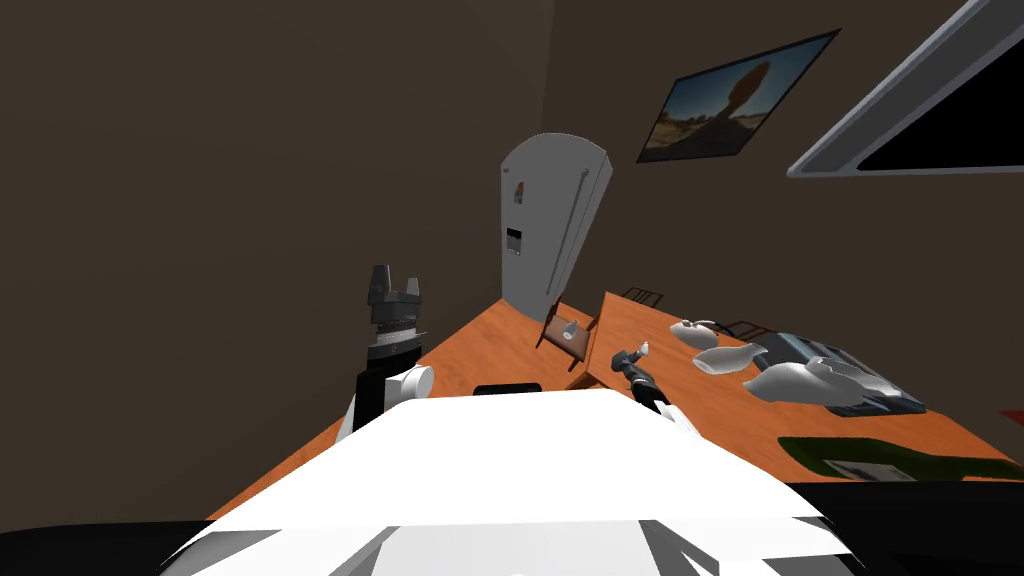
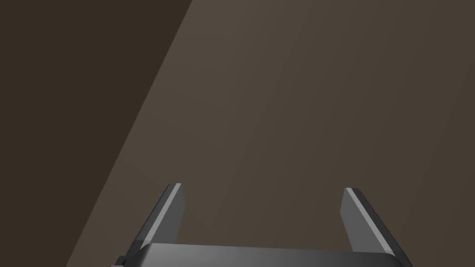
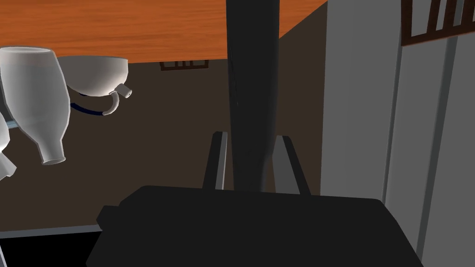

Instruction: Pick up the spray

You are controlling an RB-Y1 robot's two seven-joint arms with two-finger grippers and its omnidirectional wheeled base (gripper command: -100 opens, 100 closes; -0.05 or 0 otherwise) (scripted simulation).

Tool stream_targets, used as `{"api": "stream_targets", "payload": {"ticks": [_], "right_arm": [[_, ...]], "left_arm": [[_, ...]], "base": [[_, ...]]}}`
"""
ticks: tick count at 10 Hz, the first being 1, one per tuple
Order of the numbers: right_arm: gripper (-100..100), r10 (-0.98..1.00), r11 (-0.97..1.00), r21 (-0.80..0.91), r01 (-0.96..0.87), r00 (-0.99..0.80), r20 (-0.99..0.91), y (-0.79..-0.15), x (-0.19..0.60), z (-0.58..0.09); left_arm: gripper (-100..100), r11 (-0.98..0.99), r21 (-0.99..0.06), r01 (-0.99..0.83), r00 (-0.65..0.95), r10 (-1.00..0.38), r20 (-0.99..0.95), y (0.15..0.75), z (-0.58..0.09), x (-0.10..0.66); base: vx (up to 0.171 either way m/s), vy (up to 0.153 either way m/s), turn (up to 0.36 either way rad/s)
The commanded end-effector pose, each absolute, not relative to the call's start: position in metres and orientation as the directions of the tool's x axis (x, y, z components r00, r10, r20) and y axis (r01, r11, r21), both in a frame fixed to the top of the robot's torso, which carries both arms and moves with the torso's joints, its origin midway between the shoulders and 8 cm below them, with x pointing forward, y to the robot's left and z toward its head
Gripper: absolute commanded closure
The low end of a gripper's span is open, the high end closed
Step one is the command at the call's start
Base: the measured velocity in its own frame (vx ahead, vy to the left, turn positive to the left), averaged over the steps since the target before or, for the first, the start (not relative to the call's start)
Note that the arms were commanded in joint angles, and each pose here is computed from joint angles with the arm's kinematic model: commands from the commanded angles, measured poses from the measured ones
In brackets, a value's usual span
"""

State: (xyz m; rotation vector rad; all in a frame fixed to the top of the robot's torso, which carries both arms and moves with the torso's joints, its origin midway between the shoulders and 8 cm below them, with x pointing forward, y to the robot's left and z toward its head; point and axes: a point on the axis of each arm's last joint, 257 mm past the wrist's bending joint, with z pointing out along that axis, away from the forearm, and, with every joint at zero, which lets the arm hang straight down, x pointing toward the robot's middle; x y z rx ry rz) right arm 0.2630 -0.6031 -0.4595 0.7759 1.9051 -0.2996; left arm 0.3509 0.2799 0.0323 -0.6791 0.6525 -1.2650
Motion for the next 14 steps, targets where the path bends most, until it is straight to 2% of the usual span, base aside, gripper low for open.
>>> {"api": "stream_targets", "payload": {"ticks": [1,2,7,14], "right_arm": [[100,0.388,0.751,0.115,0.65,-0.294,-0.873,-0.606,0.239,-0.465],[100,0.398,0.728,0.147,0.67,-0.238,-0.886,-0.612,0.229,-0.453],[100,0.405,0.679,0.1,0.727,-0.258,-0.877,-0.626,0.146,-0.457],[100,0.373,0.578,0.054,0.814,-0.204,-0.905,-0.649,0.024,-0.414]], "left_arm": [[0,0.166,-0.765,0.623,0.18,-0.981,-0.066,0.28,0.032,0.351],[0,0.166,-0.765,0.623,0.18,-0.981,-0.066,0.28,0.032,0.351],[0,0.166,-0.765,0.623,0.18,-0.981,-0.066,0.28,0.032,0.351],[0,0.166,-0.765,0.623,0.18,-0.981,-0.066,0.28,0.032,0.351]], "base": [[0.028,-0.012,-0.002],[0.041,0.001,0.278],[0.035,-0.005,0.14],[0.04,-0.011,0.214]]}}
